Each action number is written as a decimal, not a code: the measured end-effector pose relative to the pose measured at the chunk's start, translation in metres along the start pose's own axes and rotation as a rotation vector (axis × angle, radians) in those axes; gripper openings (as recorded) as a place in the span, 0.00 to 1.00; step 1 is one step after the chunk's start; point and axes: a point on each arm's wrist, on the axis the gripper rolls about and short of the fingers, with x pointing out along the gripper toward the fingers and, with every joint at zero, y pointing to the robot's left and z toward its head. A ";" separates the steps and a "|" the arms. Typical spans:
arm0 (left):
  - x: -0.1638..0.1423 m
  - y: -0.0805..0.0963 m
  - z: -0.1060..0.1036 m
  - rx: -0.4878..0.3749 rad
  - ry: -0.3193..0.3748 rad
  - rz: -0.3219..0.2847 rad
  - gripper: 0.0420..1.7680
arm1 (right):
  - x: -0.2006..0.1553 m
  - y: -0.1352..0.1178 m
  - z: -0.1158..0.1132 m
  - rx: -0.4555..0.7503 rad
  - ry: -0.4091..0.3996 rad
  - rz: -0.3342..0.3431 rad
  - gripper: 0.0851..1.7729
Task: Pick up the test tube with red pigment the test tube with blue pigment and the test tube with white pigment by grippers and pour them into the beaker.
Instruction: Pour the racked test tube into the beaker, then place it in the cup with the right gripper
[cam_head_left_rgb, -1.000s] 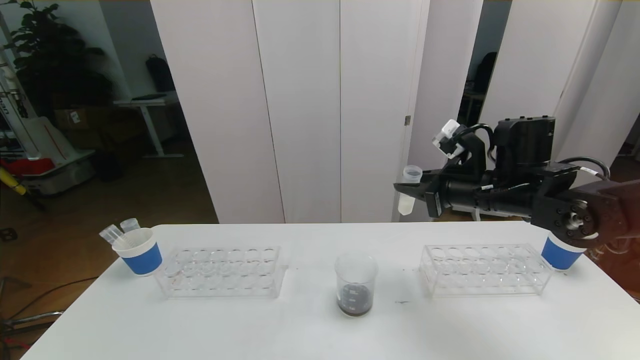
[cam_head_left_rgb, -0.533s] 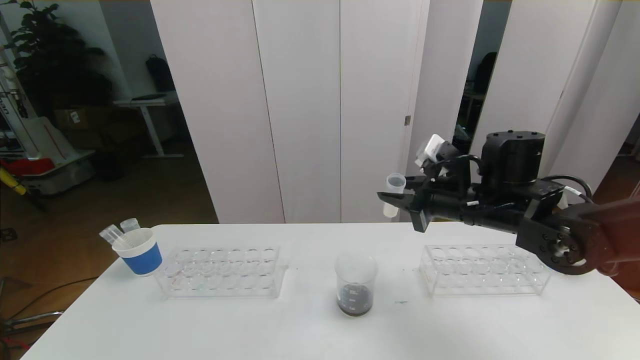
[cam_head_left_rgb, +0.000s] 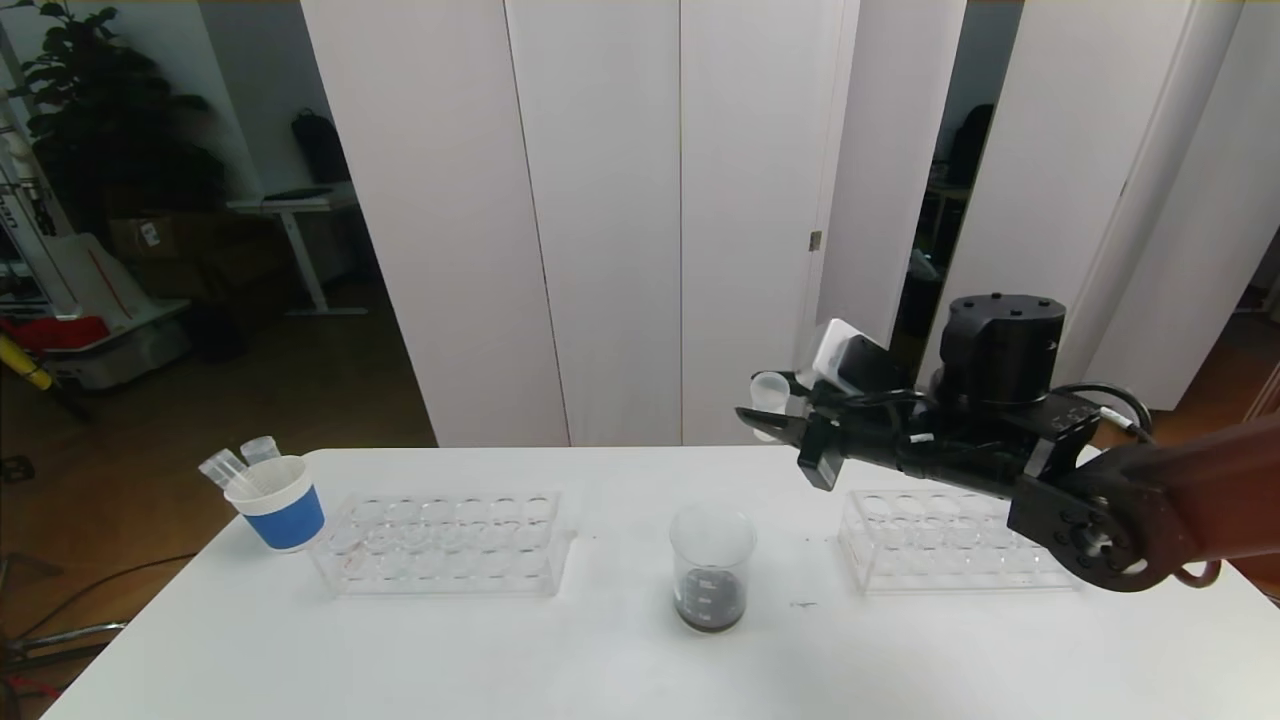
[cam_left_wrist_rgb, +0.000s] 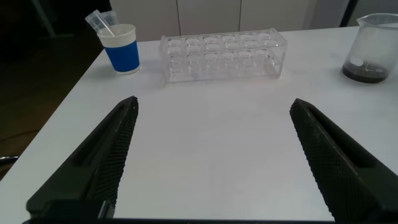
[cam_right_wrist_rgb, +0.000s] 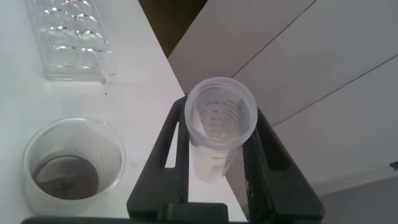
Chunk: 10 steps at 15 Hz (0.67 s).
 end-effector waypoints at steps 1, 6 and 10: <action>0.000 0.000 0.000 0.000 0.000 0.000 0.99 | 0.001 0.001 0.000 -0.030 -0.008 -0.002 0.29; 0.000 0.000 0.000 0.000 0.000 0.000 0.99 | 0.005 0.005 -0.005 -0.177 -0.089 0.013 0.29; 0.000 0.000 0.000 0.000 0.000 0.000 0.99 | 0.010 0.011 -0.010 -0.284 -0.150 0.034 0.29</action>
